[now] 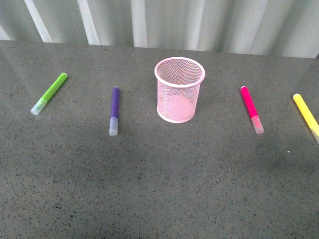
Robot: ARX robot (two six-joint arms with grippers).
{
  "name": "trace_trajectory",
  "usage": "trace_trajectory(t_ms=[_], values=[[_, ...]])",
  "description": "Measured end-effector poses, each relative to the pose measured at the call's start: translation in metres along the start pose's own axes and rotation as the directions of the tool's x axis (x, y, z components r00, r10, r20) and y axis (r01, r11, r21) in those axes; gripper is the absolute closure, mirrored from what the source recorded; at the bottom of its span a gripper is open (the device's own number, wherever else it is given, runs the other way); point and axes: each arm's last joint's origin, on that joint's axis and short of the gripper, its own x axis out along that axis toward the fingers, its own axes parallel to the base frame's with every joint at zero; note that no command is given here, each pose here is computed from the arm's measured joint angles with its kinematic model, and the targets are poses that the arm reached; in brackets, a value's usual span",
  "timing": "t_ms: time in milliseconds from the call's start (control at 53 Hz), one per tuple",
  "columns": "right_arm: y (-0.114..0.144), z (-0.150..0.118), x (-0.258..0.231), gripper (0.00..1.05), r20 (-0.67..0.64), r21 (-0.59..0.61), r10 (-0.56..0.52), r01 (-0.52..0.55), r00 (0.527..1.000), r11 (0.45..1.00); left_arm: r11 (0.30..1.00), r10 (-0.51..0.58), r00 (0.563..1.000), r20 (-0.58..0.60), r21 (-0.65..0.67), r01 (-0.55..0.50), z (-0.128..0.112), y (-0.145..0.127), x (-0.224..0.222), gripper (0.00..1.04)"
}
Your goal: Insert purple and pink pens into pink cup
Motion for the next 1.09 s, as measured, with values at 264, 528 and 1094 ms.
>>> trace_trajectory(t_ms=[264, 528, 1094], values=[[0.0, 0.0, 0.0, 0.07, 0.0, 0.0, 0.0, 0.0, 1.0, 1.0, 1.0, 0.0, 1.0, 0.0, 0.0, 0.0, 0.0, 0.0, 0.0, 0.07], [0.0, 0.0, 0.0, 0.07, 0.0, 0.0, -0.002, 0.002, 1.0, 1.0, 0.964, 0.252, 0.968, 0.015, -0.096, -0.249, 0.003, 0.001, 0.005, 0.07], [0.0, 0.0, 0.0, 0.07, 0.0, 0.0, 0.0, 0.0, 1.0, 1.0, 0.992, -0.046, 0.946, -0.321, -0.128, 0.005, 0.062, 0.021, 0.129, 0.07]])
